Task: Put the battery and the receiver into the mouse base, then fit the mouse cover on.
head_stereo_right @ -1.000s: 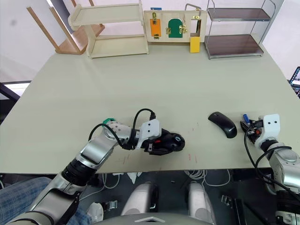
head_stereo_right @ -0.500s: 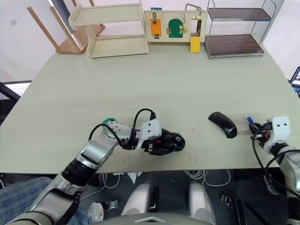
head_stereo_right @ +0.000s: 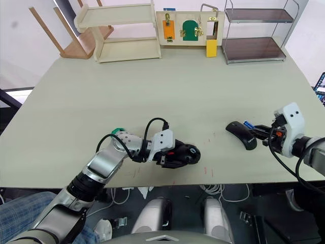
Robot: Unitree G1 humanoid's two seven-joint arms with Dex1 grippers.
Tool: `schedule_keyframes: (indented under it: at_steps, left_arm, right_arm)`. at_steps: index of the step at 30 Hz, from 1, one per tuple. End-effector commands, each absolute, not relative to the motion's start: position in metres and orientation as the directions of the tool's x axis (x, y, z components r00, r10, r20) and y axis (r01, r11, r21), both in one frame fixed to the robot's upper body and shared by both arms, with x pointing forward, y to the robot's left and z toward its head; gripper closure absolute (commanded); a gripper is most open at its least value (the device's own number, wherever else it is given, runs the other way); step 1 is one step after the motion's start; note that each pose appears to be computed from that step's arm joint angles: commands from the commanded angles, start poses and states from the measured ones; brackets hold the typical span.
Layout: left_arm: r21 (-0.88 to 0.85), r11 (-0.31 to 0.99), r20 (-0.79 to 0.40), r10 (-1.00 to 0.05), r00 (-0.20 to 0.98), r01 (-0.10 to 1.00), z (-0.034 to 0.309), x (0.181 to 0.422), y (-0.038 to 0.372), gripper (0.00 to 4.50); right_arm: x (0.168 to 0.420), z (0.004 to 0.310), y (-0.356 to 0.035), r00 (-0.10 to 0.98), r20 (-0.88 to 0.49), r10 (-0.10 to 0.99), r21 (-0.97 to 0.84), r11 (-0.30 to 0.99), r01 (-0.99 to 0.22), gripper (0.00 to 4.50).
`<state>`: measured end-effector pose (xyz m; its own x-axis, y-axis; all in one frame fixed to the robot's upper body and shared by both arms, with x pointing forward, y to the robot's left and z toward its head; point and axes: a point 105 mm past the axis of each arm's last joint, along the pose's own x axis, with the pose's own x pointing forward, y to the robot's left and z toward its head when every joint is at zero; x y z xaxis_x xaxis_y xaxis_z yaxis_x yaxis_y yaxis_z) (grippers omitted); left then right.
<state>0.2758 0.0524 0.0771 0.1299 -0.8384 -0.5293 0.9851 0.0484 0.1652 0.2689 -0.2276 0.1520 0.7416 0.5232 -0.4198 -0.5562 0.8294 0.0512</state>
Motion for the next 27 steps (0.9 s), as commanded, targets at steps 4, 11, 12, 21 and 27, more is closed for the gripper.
schedule_keyframes:
  at_steps: [4,11,12,21,27]
  left_arm:
    - [0.141,0.030,-0.564,-0.819,0.105,0.990,0.067,0.271,0.053,1.53]
    - [0.121,0.029,-0.565,-0.820,0.093,0.992,0.066,0.270,0.051,1.53]
    - [0.119,0.026,-0.566,-0.820,0.089,0.993,0.066,0.270,0.051,1.53]
    - [0.113,0.017,-0.574,-0.815,0.079,0.993,0.065,0.267,0.050,1.53]
    - [0.112,0.010,-0.579,-0.812,0.073,0.994,0.064,0.267,0.050,1.53]
  right_arm:
    - [0.242,0.162,-0.165,0.487,-0.496,0.719,0.154,0.625,-0.766,4.38]
    - [0.238,0.145,-0.138,0.296,-0.684,0.667,0.155,0.529,-0.834,4.38]
    - [0.240,0.144,-0.135,0.285,-0.694,0.661,0.158,0.527,-0.835,4.38]
    - [0.244,0.137,-0.106,0.223,-0.735,0.641,0.175,0.497,-0.850,4.38]
    - [0.250,0.133,-0.094,0.226,-0.732,0.642,0.177,0.501,-0.847,4.38]
